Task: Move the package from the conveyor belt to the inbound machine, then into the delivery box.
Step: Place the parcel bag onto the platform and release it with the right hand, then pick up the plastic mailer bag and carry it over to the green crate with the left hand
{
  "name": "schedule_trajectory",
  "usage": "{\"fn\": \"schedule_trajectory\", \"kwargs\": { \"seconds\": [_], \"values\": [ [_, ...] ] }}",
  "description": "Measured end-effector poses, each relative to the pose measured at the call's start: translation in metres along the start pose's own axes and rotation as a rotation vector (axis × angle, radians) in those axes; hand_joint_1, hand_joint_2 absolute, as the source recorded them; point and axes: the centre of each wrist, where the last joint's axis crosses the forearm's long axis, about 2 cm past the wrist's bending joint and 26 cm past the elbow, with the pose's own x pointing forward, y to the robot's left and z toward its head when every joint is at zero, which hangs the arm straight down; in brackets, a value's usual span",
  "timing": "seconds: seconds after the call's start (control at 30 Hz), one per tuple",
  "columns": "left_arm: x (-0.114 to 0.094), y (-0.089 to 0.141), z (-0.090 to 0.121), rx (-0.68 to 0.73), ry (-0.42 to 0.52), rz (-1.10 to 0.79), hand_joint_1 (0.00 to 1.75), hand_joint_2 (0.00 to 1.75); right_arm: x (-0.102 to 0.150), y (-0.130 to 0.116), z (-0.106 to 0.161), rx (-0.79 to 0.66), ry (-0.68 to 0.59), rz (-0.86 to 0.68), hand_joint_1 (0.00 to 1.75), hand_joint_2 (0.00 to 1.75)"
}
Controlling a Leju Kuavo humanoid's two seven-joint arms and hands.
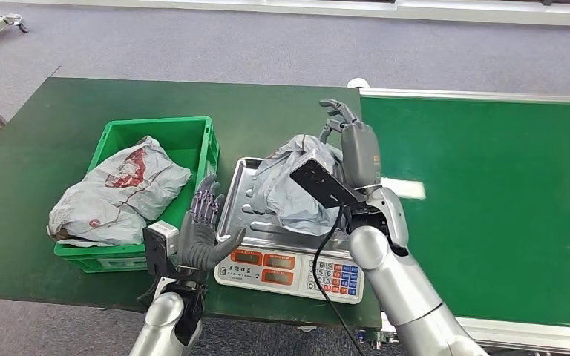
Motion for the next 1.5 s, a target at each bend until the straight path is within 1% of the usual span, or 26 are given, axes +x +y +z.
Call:
{"fn": "schedule_trajectory", "kwargs": {
  "seconds": [0.1, 0.2, 0.27, 0.37, 0.5, 0.53, 0.6, 0.7, 0.87, 0.97, 1.1, 1.23, 1.4, 1.5],
  "values": [
    [0.0, 0.001, 0.0, 0.0, -0.002, -0.006, 0.0, 1.75, -0.01, -0.001, 0.008, 0.014, 0.032, -0.08, 0.0, 1.75],
    [0.001, 0.002, -0.001, -0.002, -0.004, -0.01, 0.0, 1.75, -0.021, -0.002, 0.016, 0.024, 0.063, -0.114, 0.0, 1.75],
    [0.001, 0.002, -0.001, -0.005, -0.006, -0.018, 0.0, 1.75, -0.026, -0.002, 0.02, 0.047, 0.088, -0.181, 0.0, 1.75],
    [0.002, 0.004, -0.002, -0.011, -0.02, -0.057, 0.0, 1.75, -0.041, -0.002, 0.037, 0.08, 0.125, -0.399, 0.0, 1.75],
    [0.005, 0.01, -0.006, -0.031, -0.047, -0.108, 0.0, 1.75, -0.066, -0.001, 0.085, 0.082, 0.143, -0.815, 0.0, 1.75],
    [0.007, 0.012, -0.009, -0.035, -0.054, -0.115, 0.0, 1.75, -0.071, -0.001, 0.097, 0.067, 0.149, -0.888, 0.0, 1.75],
    [0.009, 0.014, -0.014, -0.041, -0.066, -0.123, 0.0, 1.75, -0.079, -0.002, 0.118, 0.03, 0.168, -0.966, 0.0, 1.75],
    [0.01, 0.016, -0.019, -0.046, -0.073, -0.128, 0.0, 1.75, -0.088, -0.003, 0.139, -0.001, 0.206, -0.996, 0.0, 1.75],
    [0.009, 0.017, -0.02, -0.054, -0.077, -0.135, 0.0, 1.75, -0.093, -0.002, 0.16, -0.006, 0.257, -1.045, 0.0, 1.75],
    [0.009, 0.015, -0.021, -0.092, -0.088, -0.189, 0.0, 1.75, -0.094, 0.0, 0.172, 0.008, 0.277, -1.066, 0.0, 1.75],
    [0.012, 0.007, -0.033, -0.258, -0.094, -0.373, 0.0, 1.75, -0.097, 0.0, 0.176, 0.035, 0.288, -1.073, 0.0, 1.75],
    [0.013, -0.001, -0.05, -0.42, -0.084, -0.498, 0.0, 1.75, -0.098, 0.001, 0.177, 0.048, 0.289, -1.085, 0.0, 1.75],
    [0.006, -0.012, -0.069, -0.662, -0.051, -0.635, 0.0, 1.75, -0.098, 0.0, 0.172, 0.063, 0.286, -1.094, 0.0, 1.75],
    [0.002, -0.016, -0.076, -0.739, -0.037, -0.674, 0.0, 1.75, -0.099, -0.001, 0.169, 0.063, 0.285, -1.097, 0.0, 1.75]
  ]
}}
